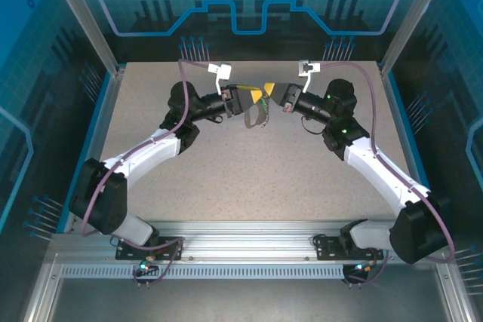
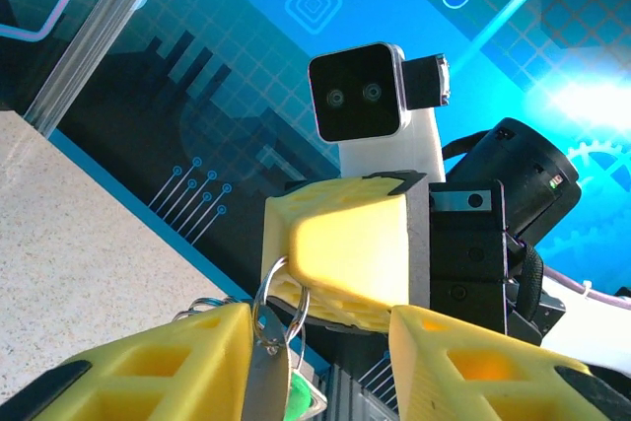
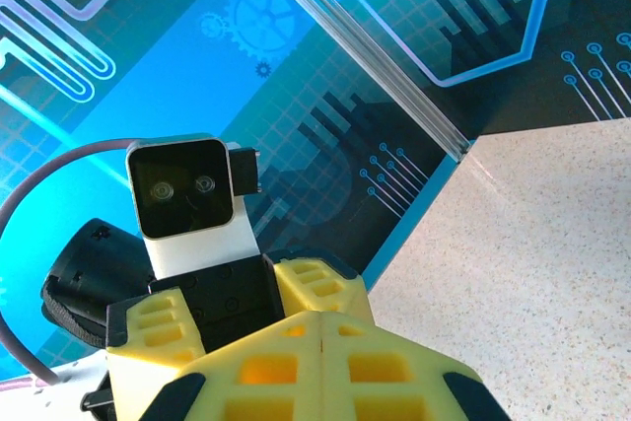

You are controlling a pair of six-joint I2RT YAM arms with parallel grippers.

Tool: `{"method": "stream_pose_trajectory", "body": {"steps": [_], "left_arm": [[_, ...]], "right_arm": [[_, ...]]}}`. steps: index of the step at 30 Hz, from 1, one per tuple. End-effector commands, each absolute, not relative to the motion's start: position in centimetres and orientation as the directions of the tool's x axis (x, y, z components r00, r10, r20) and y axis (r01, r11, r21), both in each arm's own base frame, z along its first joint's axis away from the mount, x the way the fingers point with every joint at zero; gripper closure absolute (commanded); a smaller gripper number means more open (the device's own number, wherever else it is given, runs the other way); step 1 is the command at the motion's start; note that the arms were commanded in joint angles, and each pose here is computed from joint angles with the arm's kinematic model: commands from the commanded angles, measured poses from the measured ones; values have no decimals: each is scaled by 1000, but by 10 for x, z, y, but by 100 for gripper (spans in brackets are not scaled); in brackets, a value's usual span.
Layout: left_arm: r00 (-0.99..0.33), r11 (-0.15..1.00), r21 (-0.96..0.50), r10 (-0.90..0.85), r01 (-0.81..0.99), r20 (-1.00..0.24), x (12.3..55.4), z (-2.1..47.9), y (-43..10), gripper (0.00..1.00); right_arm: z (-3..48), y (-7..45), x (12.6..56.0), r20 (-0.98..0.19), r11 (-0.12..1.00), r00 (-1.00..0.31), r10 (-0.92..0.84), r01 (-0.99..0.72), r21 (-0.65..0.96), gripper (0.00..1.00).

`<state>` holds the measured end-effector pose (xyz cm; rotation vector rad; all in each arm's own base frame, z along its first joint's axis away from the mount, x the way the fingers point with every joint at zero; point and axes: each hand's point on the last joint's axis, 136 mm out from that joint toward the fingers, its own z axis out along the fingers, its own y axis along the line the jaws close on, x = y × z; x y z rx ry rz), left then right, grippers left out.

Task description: Put the keys on the keyring

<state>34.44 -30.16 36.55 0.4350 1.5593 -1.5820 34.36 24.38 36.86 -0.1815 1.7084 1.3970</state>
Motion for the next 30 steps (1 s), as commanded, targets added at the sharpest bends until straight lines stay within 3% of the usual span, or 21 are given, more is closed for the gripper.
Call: {"method": "stream_pose_trajectory", "body": {"steps": [1,8,30], "left_arm": [[-525,116,-580,-313,806,-792,335,389,-301,55],[-532,122,-584,-297,803,-793,338,385,-302,54],[-537,86,-577,-276,812,-797,334,387,-304,99]], "right_arm": [[378,243,341,-724,339,-571,386,-642,687,100],[377,246,339,-729,327,-580,365,-653,683,100],[377,247,339,-730,332,-589,348,-650,683,100]]}}
